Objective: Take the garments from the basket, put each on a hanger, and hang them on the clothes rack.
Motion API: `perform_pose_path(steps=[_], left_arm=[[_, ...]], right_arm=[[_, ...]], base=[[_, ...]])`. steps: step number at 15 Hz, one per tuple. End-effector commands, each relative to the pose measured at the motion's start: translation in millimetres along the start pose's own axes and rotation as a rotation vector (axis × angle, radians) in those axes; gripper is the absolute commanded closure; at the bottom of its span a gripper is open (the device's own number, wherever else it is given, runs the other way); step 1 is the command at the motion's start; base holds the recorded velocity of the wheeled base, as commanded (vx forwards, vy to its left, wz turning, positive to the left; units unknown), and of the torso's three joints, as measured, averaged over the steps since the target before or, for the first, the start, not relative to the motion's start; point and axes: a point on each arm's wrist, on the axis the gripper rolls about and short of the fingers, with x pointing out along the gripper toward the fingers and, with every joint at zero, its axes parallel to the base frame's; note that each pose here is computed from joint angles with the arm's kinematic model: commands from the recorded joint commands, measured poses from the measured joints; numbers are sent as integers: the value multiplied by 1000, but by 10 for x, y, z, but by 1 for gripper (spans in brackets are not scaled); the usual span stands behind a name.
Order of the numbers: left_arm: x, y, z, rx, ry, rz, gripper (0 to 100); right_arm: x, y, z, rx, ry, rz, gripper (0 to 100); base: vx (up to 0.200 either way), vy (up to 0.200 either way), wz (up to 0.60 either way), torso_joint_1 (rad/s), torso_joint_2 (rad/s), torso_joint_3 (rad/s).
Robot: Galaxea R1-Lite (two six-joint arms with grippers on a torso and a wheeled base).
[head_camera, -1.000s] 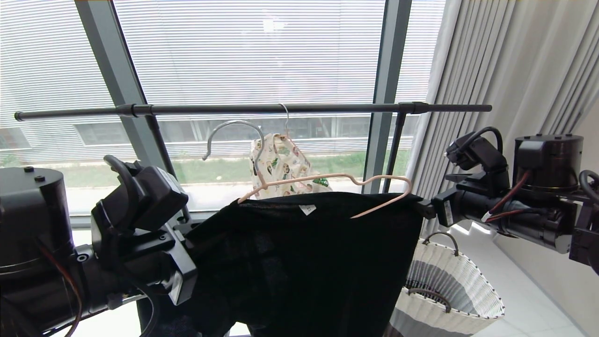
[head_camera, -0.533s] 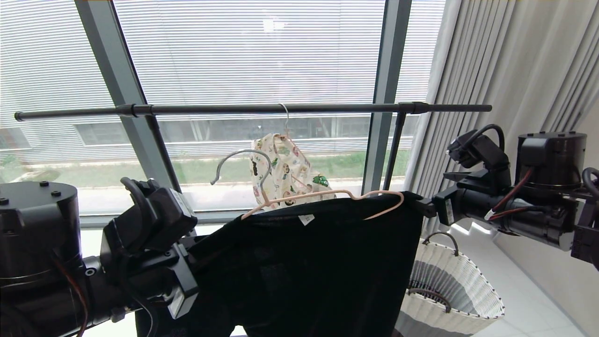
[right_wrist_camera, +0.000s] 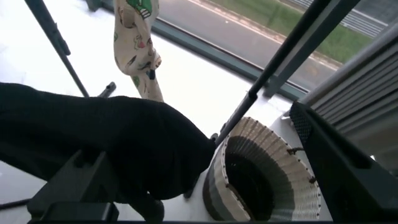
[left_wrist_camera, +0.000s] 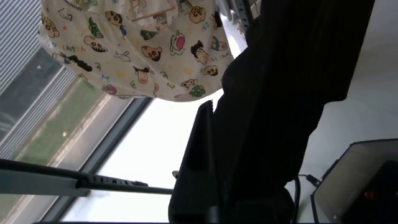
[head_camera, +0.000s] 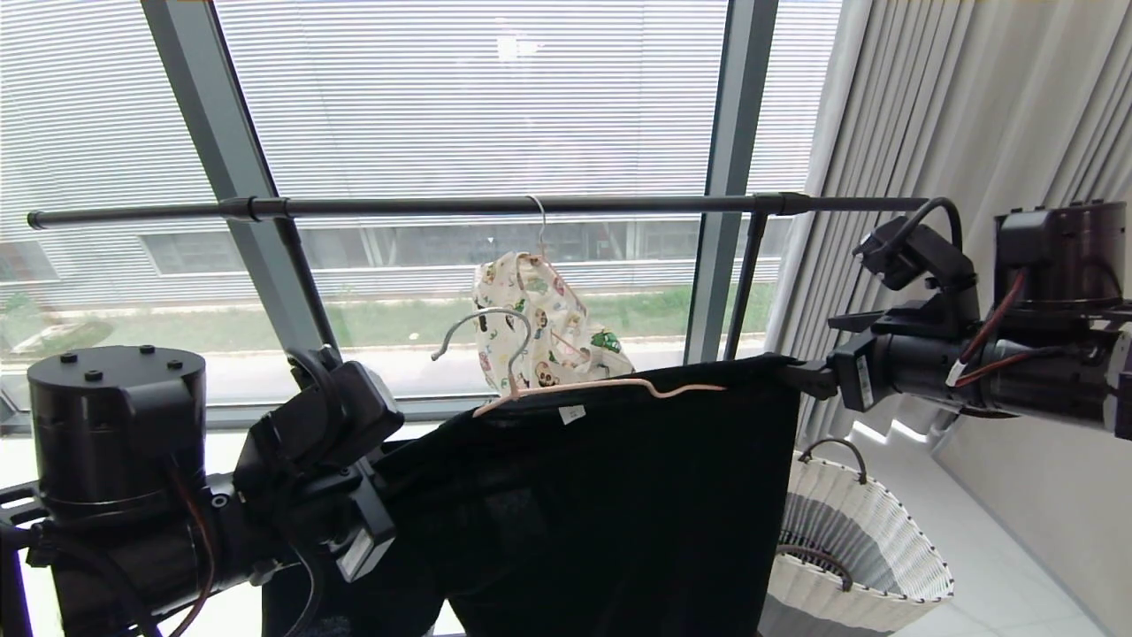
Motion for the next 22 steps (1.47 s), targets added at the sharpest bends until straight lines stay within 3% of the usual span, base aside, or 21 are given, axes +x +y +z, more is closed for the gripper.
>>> perform_pose_path(steps=[1,5,9,11,13,15,16,19,22], left_arm=[[152,5,-59,-11,32,-12,100],[338,34,-75,-5,3,10,100],[365,24,-63,-1,-15,6,100],[417,-75,-19,-22,-27,-40,100],[499,-289,104,-112,-62,-122,100],[507,-461,183,-98,-84,-190,100],[547,-531,192,-87,-79,-217,100],[608,-550,247,-78,-88,-218,100],[608,-548,278,-75,-93,-203,100]], right_arm=[[-129,-1,170,-8,-51,25,0],[-330,0,489,-6,-50,140,0],[-395,23,491,-2,-17,177,0],[-516,64,458,-21,42,201,0],[-634,111,419,-129,73,277,0],[-698,198,380,-246,93,354,0],[-698,198,380,-246,93,354,0],[-765,471,263,-346,178,520,0],[-680,566,84,-398,254,587,0]], base=[[0,0,0,0,0,0],[0,0,0,0,0,0],[0,0,0,0,0,0],[0,0,0,0,0,0],[0,0,0,0,0,0],[0,0,0,0,0,0],[0,0,0,0,0,0],[0,0,0,0,0,0],[0,0,0,0,0,0]])
